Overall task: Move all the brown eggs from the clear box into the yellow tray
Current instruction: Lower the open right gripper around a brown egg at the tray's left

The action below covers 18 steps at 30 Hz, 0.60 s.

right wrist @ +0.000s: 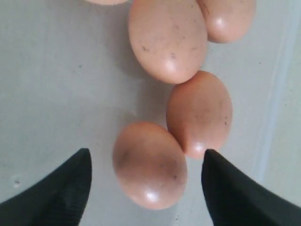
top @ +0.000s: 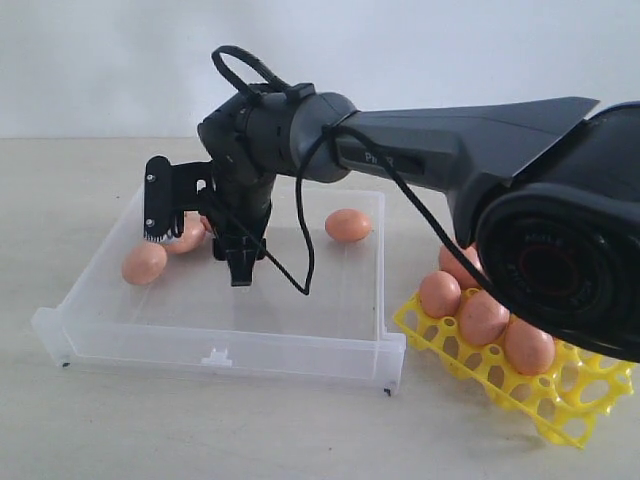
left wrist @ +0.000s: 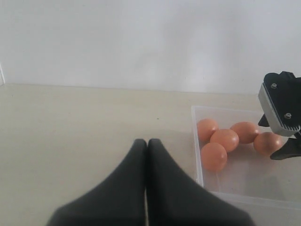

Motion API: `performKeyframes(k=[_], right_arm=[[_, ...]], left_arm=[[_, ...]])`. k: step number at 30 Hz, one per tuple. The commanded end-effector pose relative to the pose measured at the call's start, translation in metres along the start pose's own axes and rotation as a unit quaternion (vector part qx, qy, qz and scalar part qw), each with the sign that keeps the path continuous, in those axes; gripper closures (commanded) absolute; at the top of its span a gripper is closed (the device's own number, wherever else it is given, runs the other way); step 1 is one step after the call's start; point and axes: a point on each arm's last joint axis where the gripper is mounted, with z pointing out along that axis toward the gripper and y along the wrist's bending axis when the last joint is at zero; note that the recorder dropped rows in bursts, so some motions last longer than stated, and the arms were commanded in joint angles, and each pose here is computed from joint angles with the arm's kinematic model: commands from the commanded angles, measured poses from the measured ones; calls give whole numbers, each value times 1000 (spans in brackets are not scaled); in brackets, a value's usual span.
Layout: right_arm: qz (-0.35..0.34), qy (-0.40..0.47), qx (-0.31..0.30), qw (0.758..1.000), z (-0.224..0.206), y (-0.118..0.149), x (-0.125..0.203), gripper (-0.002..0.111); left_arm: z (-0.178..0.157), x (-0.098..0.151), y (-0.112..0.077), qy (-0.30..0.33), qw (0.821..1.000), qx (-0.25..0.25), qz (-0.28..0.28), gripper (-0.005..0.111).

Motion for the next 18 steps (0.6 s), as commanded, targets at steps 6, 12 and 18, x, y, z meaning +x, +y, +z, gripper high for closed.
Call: performKeyframes(k=[6,12,18], right_arm=[[19,0,-3,1000,25,6,6,38],[48,-4,2,999,32,5,10,58],[102,21,1,995,19,0,14,108]], left_arm=[[0,1,0,0,1000,-1,2,111],[0,1,0,0,1000,-1,2,111],[0,1,0,0,1000,-1,2,111]])
